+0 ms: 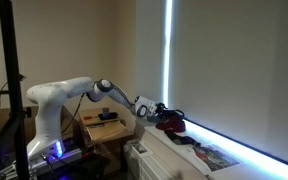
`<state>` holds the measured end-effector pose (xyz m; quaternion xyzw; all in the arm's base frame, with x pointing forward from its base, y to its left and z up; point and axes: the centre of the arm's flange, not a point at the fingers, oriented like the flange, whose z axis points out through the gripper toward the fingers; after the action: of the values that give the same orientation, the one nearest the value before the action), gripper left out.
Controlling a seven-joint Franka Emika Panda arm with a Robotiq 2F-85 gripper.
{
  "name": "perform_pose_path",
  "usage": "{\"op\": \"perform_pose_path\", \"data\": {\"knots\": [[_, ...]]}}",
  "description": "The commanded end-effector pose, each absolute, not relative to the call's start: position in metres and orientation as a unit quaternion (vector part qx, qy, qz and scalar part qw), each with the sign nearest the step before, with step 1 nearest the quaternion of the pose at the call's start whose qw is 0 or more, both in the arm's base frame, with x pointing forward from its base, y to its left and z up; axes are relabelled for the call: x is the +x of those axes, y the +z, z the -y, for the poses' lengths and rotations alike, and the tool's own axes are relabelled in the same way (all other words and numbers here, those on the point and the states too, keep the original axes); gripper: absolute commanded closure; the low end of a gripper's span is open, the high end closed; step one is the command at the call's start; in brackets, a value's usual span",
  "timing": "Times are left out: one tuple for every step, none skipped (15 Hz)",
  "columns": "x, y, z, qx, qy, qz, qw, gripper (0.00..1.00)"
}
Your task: Put the black and yellow cap in the top drawer
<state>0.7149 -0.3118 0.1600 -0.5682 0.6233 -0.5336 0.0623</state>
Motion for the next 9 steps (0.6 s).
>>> {"op": "perform_pose_path", "data": {"knots": [[0.740,0.155,0.331,-0.550,-0.546,-0.630,0.053,0.35],[0.740,0.158,0.333,-0.550,-0.543,-0.632,0.053,0.42],[0.743,0.159,0.331,-0.550,-0.540,-0.635,0.051,0.51],[0.744,0.163,0.332,-0.552,-0.533,-0.639,0.054,0.56],[0.746,0.167,0.332,-0.553,-0.522,-0.647,0.059,0.65],[0.749,0.175,0.331,-0.554,-0.505,-0.658,0.071,0.70],[0.752,0.182,0.330,-0.554,-0.487,-0.670,0.080,0.78],[0.757,0.190,0.330,-0.553,-0.471,-0.682,0.091,0.84],[0.760,0.199,0.331,-0.553,-0.447,-0.696,0.103,0.92]]}}
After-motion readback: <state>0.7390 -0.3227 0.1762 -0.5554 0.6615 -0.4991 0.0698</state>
